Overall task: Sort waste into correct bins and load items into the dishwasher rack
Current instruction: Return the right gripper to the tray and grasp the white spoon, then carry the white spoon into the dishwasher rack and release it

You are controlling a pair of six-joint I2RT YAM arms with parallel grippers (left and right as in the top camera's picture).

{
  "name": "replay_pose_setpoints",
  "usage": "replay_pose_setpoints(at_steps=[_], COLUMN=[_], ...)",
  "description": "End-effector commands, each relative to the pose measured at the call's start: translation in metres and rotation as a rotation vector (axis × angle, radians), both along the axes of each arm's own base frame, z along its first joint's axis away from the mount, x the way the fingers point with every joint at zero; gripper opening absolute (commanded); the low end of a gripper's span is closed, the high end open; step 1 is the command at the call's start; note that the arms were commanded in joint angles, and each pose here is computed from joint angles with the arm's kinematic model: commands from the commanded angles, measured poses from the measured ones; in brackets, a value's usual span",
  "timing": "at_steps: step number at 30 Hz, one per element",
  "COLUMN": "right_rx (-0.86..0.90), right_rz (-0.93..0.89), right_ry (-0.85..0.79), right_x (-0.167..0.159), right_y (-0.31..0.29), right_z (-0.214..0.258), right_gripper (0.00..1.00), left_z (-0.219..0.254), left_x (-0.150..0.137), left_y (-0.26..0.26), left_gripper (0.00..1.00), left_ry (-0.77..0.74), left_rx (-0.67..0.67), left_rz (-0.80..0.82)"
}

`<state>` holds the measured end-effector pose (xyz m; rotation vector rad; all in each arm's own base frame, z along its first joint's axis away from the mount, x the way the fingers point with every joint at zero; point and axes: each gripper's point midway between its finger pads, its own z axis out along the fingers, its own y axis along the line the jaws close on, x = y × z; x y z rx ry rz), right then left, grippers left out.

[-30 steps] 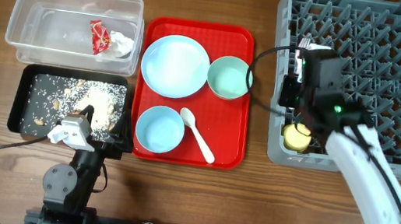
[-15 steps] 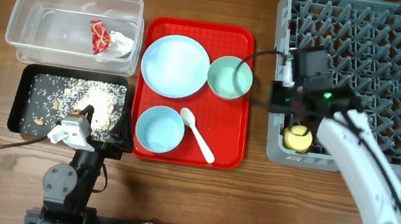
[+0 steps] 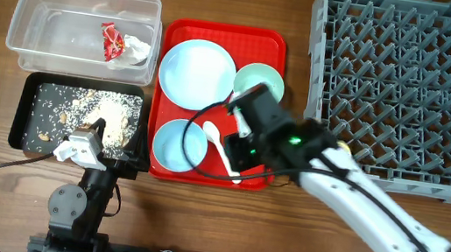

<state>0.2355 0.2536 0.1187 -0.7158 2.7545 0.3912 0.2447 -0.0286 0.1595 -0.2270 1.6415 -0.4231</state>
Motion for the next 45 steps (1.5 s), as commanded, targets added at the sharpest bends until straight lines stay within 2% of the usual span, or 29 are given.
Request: replay_pose_setpoints(at_steps=[1, 3, 7, 10, 15, 21, 25, 29, 37, 42, 45], right_rx=[-0.101, -0.147, -0.26, -0.278, -0.27, -0.303, -0.299, -0.274, -0.126, -0.007, -0.008], right_rz=[0.108, 0.167, 0.138, 0.136, 0.192, 0.191, 0.179, 0.157, 0.009, -0.18, -0.323], right_ry=[0.016, 0.018, -0.013, -0.023, -0.051, -0.026, 0.016, 0.002, -0.116, -0.227, -0.279], right_x=[-0.007, -0.009, 0.006, 0.013, 0.021, 0.027, 0.026, 0.027, 0.036, 0.061, 0.084], right_y=[0.013, 0.021, 0.012, 0.014, 0.024, 0.012, 0.006, 0.008, -0.007, -0.049, -0.094], right_z=[-0.034, -0.055, -0.084, -0.099, -0.112, -0.127, -0.133, -0.117, -0.021, 0.042, 0.059], right_gripper=[0.52, 0.51, 0.51, 0.5, 0.38, 0.31, 0.15, 0.1, 0.04, 0.04, 0.04], left_z=[-0.002, -0.002, -0.002, -0.002, -0.002, -0.002, -0.002, -0.002, -0.002, -0.002, -0.002], left_x=[0.0, 0.0, 0.0, 0.0, 0.0, 0.0, 0.0, 0.0, 0.0, 0.0, 0.0], left_y=[0.001, 0.001, 0.001, 0.001, 0.001, 0.001, 0.001, 0.001, 0.001, 0.001, 0.001], left_gripper=[1.0, 1.0, 1.0, 1.0, 1.0, 1.0, 1.0, 1.0, 1.0, 1.0, 1.0], left_ry=[-0.001, -0.001, -0.001, -0.001, -0.001, -0.001, -0.001, -0.001, -0.001, -0.001, -0.001], left_rx=[0.019, 0.019, 0.019, 0.019, 0.019, 0.019, 0.019, 0.019, 0.019, 0.019, 0.019], left_rz=[0.0, 0.0, 0.0, 0.0, 0.0, 0.0, 0.0, 0.0, 0.0, 0.0, 0.0])
